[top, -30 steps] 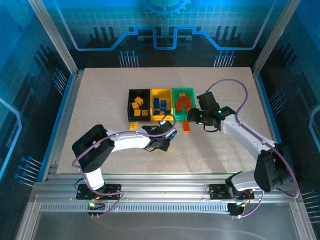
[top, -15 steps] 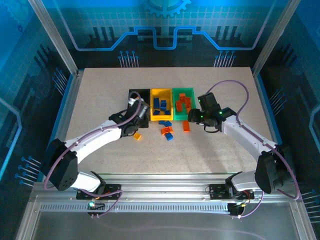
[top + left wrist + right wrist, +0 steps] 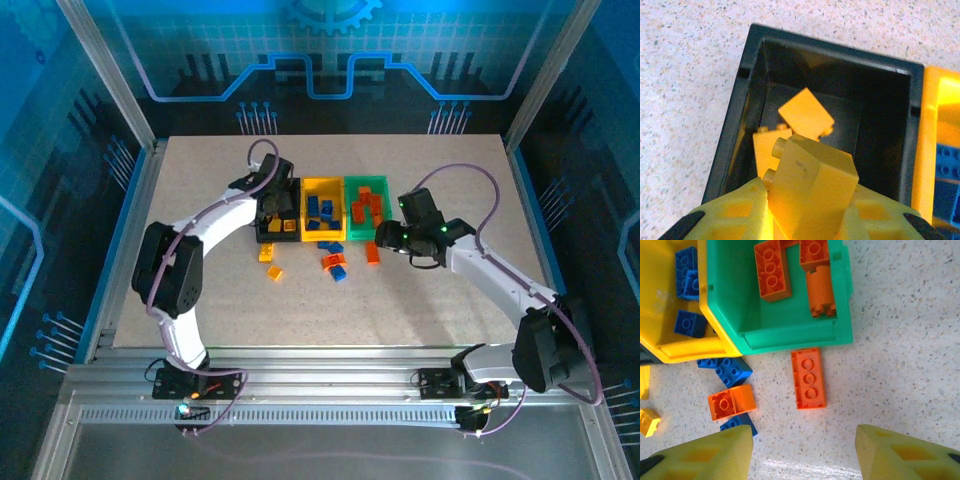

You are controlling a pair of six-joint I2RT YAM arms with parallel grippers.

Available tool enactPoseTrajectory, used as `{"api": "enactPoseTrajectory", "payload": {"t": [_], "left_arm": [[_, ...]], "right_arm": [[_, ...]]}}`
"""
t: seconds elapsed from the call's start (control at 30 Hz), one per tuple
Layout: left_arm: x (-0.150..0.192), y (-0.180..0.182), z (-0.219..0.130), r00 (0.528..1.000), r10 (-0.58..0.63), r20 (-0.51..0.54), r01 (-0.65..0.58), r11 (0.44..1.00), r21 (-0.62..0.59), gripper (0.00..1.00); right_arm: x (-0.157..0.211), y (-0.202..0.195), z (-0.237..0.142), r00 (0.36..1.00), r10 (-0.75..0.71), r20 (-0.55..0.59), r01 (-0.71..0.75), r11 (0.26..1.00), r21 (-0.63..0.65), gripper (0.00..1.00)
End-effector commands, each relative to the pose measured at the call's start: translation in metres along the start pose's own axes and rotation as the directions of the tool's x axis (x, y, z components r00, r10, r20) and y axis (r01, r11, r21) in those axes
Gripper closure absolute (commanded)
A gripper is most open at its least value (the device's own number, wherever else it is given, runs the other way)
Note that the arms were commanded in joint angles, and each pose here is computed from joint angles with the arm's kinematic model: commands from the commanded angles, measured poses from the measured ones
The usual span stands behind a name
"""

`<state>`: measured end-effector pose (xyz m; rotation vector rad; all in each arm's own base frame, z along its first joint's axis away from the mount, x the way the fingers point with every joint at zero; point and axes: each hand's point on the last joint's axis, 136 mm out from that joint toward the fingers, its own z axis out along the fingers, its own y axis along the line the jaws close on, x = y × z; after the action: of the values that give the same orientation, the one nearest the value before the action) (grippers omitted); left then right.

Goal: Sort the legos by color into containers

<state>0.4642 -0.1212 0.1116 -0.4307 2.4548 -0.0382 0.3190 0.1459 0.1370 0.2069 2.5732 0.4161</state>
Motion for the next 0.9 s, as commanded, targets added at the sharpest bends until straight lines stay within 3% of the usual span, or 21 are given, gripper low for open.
{"api": "enactPoseTrajectory", "payload": {"t": [0.0,0.17,0.27,0.47,0.57,0.87], "left_arm": [[-0.001,-0.004,0.01,0.998,-0.026,-0.056,0.026,1.0,-0.003,0.7],[-0.005,-0.014,0.018,0.996,-0.023,-0.083,0.024,1.0,0.006,0.45],[-0.01,-0.017,0.012,0.997,-0.032,-0.075,0.034,0.999,0.023,0.36],[-0.019,-0.032,-0.032,0.997,-0.069,-0.033,0.073,0.985,0.156,0.17],[-0.011,-0.044,-0.066,0.997,-0.073,-0.01,0.073,0.965,0.253,0.01],[0.074,-0.029,-0.139,0.996,-0.082,-0.031,0.088,0.903,0.42,0.01]], "right_arm": [[0.011,0.005,0.0,1.0,-0.007,-0.027,0.005,0.998,-0.057,0.41],[0.027,0.011,0.005,0.997,-0.042,-0.067,0.036,0.995,-0.091,0.37],[0.032,0.013,0.006,0.995,-0.058,-0.077,0.05,0.994,-0.1,0.37],[0.037,0.022,0.006,0.991,-0.098,-0.09,0.087,0.989,-0.118,0.33],[0.045,0.034,0.012,0.98,-0.163,-0.112,0.147,0.979,-0.141,0.3],[0.079,0.078,0.056,0.891,-0.407,-0.203,0.386,0.913,-0.135,0.25]]}}
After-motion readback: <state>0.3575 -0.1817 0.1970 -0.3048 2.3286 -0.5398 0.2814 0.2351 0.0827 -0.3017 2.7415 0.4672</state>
